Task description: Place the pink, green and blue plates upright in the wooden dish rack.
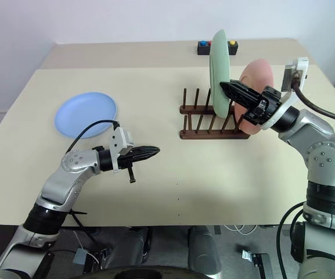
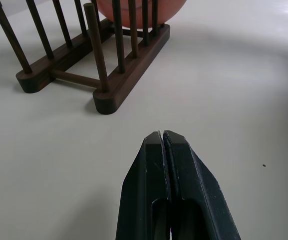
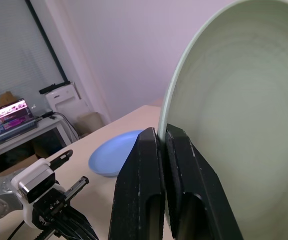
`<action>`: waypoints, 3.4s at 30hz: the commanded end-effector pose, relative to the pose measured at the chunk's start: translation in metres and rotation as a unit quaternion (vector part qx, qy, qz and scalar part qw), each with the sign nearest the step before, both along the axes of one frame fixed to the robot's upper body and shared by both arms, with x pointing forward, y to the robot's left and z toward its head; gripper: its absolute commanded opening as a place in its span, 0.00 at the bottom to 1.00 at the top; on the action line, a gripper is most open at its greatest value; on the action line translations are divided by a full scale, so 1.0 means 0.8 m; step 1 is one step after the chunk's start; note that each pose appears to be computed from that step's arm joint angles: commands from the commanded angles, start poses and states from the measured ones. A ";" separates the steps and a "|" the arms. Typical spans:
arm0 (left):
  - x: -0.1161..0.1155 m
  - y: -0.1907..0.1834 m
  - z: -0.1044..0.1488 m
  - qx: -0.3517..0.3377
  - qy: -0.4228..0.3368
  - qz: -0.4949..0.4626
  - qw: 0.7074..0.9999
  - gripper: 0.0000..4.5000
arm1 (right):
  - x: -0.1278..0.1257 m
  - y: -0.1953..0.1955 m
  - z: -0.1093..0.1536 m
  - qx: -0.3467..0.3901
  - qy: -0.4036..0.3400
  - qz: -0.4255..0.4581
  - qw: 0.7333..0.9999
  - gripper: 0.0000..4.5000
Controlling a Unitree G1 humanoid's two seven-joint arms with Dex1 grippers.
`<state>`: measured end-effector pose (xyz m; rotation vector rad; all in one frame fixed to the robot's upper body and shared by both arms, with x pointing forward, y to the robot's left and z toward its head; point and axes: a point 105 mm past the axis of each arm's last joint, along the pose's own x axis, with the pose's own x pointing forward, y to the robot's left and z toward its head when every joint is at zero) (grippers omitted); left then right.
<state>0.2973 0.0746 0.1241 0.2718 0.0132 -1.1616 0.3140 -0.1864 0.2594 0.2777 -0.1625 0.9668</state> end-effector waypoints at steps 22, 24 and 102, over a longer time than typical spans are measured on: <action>-0.004 -0.007 0.011 -0.001 -0.022 -0.012 1.000 0.00 | -0.003 -0.010 0.004 0.023 0.001 -0.005 1.000 0.55; -0.004 -0.008 0.010 -0.001 -0.022 -0.013 1.000 0.00 | -0.003 -0.010 0.004 0.019 -0.001 -0.008 1.000 0.78; 0.139 0.333 0.037 0.030 0.114 0.631 0.767 0.99 | -0.056 0.142 -0.031 -0.393 -0.311 0.063 0.863 1.00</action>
